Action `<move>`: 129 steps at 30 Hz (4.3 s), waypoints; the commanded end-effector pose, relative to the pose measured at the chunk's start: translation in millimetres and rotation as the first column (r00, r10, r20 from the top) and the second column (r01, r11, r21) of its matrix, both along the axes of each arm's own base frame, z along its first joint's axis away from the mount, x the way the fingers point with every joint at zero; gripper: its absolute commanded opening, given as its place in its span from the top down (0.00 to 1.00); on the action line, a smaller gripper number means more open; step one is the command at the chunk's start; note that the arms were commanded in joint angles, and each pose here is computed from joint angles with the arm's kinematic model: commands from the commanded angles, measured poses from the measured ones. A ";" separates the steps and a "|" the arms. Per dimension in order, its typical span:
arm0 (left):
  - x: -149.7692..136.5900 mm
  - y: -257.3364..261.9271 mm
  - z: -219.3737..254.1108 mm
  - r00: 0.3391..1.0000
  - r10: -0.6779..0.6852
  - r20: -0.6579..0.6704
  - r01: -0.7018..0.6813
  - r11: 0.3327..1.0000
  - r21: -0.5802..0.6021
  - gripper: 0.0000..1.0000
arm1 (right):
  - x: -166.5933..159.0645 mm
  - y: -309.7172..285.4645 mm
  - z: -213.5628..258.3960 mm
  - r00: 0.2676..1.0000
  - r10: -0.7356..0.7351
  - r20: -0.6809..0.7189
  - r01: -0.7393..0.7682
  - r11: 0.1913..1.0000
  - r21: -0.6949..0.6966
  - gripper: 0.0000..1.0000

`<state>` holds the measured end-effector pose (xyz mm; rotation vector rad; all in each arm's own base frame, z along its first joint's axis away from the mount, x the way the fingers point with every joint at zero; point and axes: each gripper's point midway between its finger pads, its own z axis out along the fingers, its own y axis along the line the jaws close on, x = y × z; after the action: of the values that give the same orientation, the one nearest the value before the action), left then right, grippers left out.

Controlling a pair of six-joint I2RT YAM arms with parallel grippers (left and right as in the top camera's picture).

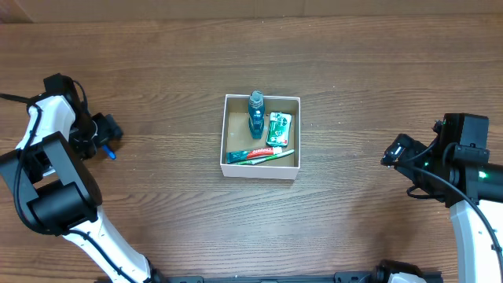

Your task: Pack container

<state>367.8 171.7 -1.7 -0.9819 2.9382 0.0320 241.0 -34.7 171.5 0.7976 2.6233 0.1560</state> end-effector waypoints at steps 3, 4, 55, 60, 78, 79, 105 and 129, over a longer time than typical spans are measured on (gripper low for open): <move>-6.3 -9.1 -23.5 0.999 0.003 -0.044 -0.006 0.998 -0.055 0.73 | 0.5 -0.4 1.3 1.000 0.001 0.008 -0.001 1.000 0.002 0.00; -6.9 -9.3 -23.5 0.999 0.003 -0.046 -0.005 0.998 -0.056 0.79 | 0.5 -0.4 1.3 1.000 0.001 0.008 -0.001 1.000 0.002 0.00; -37.2 -408.9 63.7 -0.092 -0.992 0.089 0.995 -0.090 0.031 0.96 | 0.6 -0.4 1.4 1.000 0.001 0.009 -0.001 1.000 0.002 0.00; -37.9 -406.9 63.0 -0.091 -0.993 0.079 0.996 -0.089 0.027 0.66 | 0.6 -0.4 1.4 1.000 0.001 0.009 -0.001 1.000 0.002 0.00; -35.9 -311.1 268.9 0.326 -0.897 0.299 0.786 0.433 0.441 0.00 | 49.7 5.7 62.2 0.966 0.163 0.202 -0.139 0.982 -0.131 0.00; -33.2 -295.1 277.2 0.387 -0.859 0.335 0.742 0.506 0.439 0.00 | 58.3 13.2 67.0 0.959 0.194 0.205 -0.169 0.977 -0.134 0.00; -123.3 -187.8 308.1 0.494 -0.599 0.630 0.412 0.800 0.437 0.00 | 40.5 46.6 82.4 0.865 0.283 0.415 -0.202 0.952 -0.228 0.00; -198.7 -179.7 237.7 0.531 -0.578 0.619 0.409 0.815 0.410 0.00 | -19.6 42.1 23.6 0.873 0.227 0.431 -0.163 0.970 -0.181 0.00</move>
<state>169.3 -7.9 239.2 -0.0097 2.2479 -0.0436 221.1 9.2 195.8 0.3714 2.2421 0.1916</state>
